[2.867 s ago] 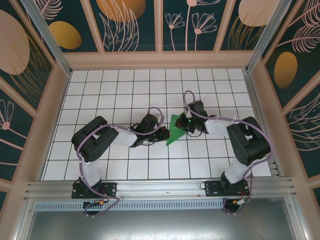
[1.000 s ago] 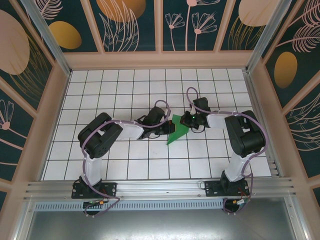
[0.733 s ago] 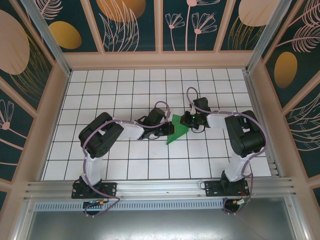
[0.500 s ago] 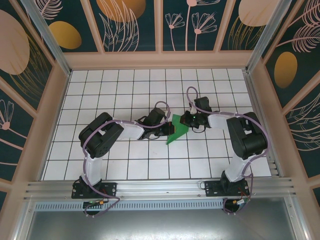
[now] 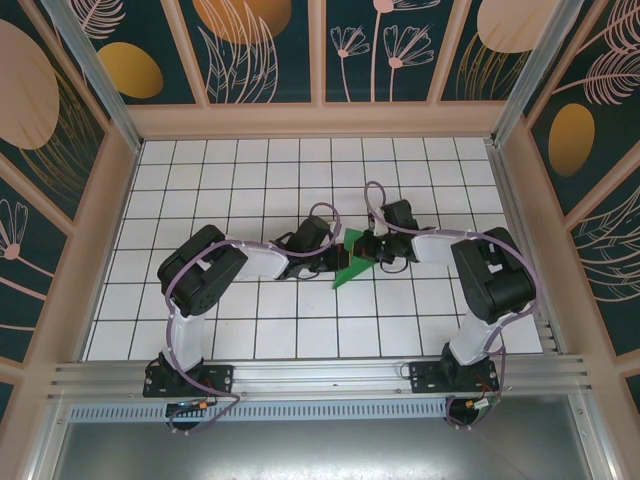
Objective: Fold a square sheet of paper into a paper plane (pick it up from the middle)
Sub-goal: Fourth fold the wing at the center of the table.
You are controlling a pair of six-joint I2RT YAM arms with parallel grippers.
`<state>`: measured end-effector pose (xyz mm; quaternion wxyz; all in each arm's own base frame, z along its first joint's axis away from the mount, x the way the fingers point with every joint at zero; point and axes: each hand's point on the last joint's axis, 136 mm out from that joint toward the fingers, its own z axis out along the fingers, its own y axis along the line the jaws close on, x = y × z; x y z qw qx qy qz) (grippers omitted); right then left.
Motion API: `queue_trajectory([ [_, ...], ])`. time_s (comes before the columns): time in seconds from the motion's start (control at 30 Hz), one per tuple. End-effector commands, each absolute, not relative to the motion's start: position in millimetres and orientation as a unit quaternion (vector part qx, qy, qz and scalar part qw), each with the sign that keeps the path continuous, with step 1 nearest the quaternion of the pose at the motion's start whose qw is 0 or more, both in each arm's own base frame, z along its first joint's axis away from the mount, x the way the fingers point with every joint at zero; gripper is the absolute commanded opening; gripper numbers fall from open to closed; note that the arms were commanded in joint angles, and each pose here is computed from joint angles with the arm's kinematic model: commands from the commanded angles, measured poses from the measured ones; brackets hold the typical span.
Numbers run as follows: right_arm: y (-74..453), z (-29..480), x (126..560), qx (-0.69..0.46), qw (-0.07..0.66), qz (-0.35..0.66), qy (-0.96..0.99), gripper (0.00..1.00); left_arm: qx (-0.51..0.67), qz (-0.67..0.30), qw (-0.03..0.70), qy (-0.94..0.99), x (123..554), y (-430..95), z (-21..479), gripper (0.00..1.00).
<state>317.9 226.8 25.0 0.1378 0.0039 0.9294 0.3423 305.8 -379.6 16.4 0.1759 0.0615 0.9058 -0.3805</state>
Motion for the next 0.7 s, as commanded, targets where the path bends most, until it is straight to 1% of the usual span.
queue_trajectory([
  [0.0,224.4,10.6,317.6,-0.001,0.123,0.325,0.938,0.0,0.053,-0.302,0.124,0.944,279.9,-346.8,-36.5,0.0],
  [0.2,202.9,1.7,335.5,0.032,0.134,0.303,0.943,0.0,0.054,-0.278,0.111,0.953,271.7,-334.3,-48.7,0.0],
  [0.5,155.4,18.8,395.1,0.094,0.194,0.297,0.93,0.0,0.072,-0.246,0.096,0.962,257.0,-316.4,-65.4,0.0],
  [0.57,149.2,28.6,404.0,0.098,0.204,0.297,0.927,0.0,0.074,-0.249,0.1,0.961,259.9,-318.6,-63.2,0.0],
  [0.67,156.0,53.9,400.9,0.08,0.231,0.323,0.914,0.0,0.076,-0.248,0.108,0.96,263.7,-320.3,-60.1,0.0],
])
